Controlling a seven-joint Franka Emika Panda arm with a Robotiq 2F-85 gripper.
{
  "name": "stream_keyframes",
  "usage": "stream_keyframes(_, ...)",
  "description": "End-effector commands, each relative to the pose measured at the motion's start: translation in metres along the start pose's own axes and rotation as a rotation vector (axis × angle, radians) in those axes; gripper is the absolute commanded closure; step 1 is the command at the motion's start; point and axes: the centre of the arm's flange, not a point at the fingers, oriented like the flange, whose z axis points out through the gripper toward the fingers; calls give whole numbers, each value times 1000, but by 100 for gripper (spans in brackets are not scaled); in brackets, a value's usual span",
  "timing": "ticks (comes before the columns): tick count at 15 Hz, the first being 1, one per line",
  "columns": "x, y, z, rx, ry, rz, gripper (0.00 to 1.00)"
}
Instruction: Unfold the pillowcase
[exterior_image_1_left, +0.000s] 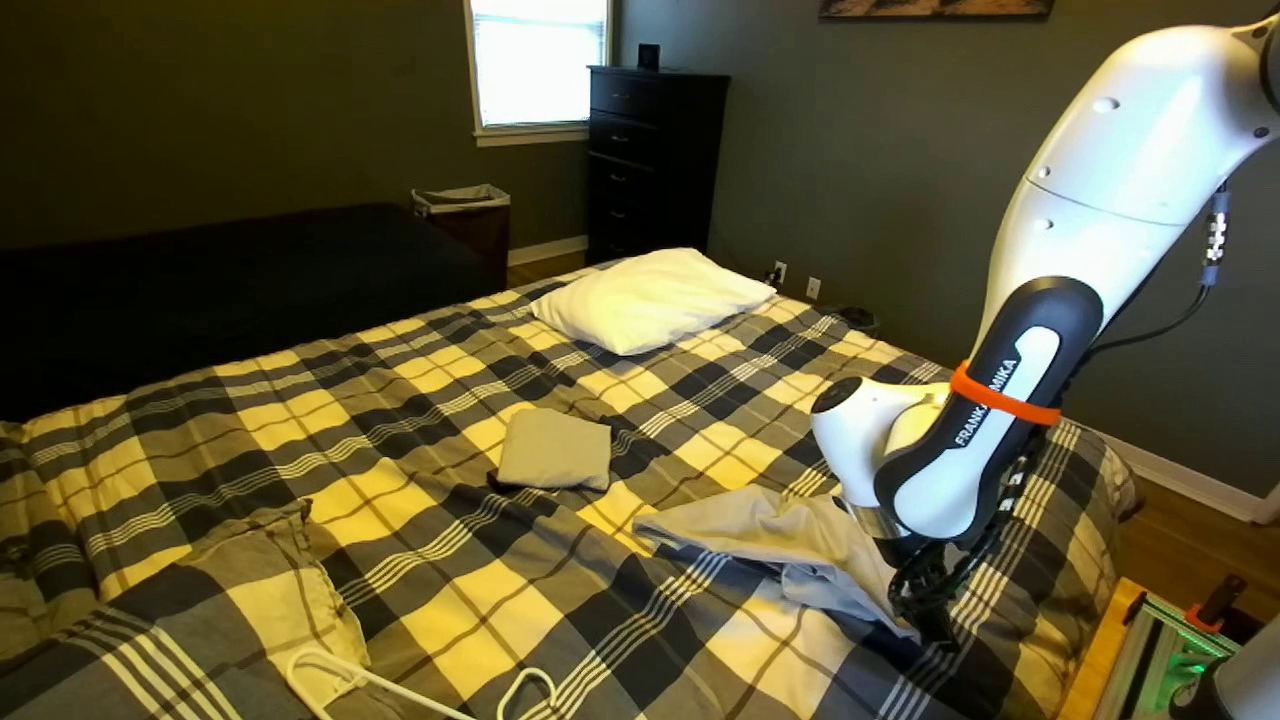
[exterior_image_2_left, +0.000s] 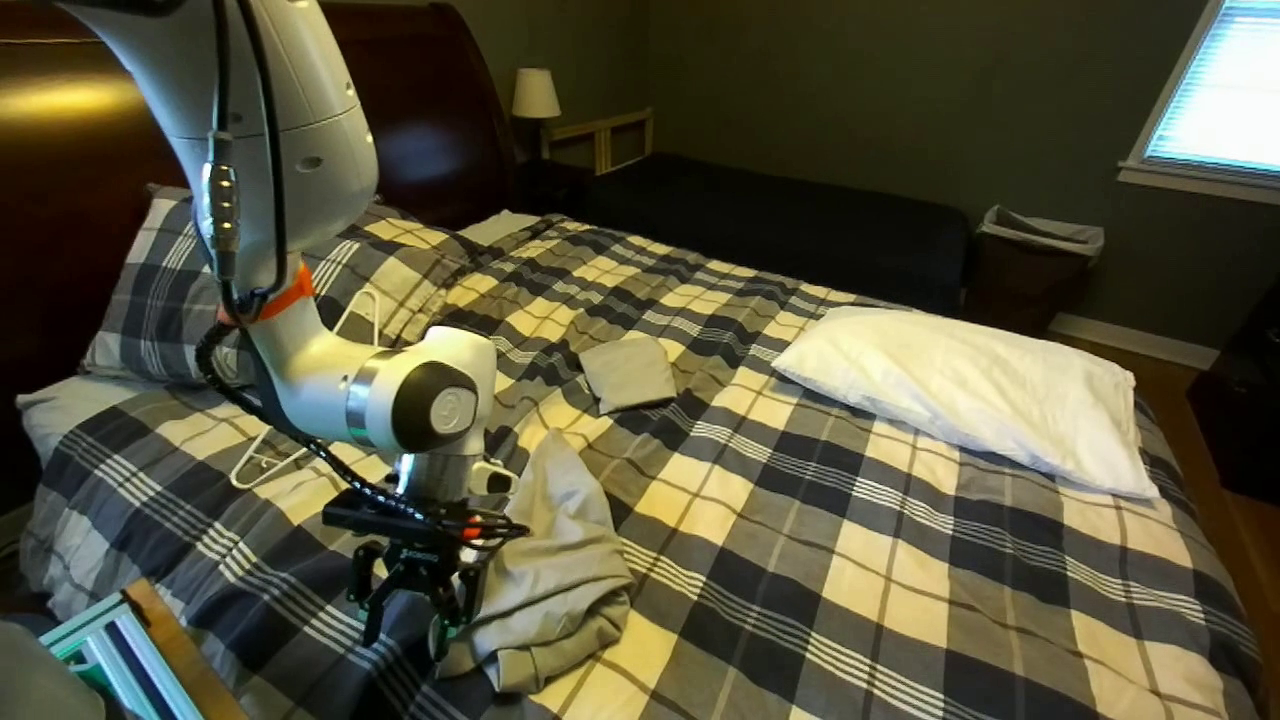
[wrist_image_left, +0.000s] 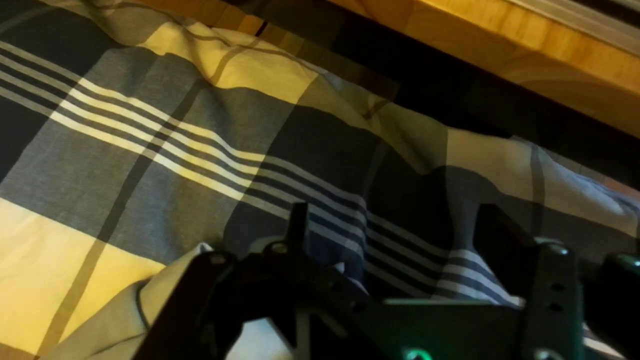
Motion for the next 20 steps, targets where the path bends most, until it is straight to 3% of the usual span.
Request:
stream_keyframes(1,17,0,11,-32,36,46,32)
stream_keyframes(3,23,-1,13,-41,58,63,26)
stream_keyframes(7,35,-3,16,-46,85,96,33)
stream_keyframes(9,40,-2,17,-44,98,113,41)
stream_keyframes(14,45,-2,17,-50,115,135,87)
stream_keyframes(16,46,-2,17,-52,120,137,99)
stream_keyframes(20,44,-1,14,-51,127,146,100)
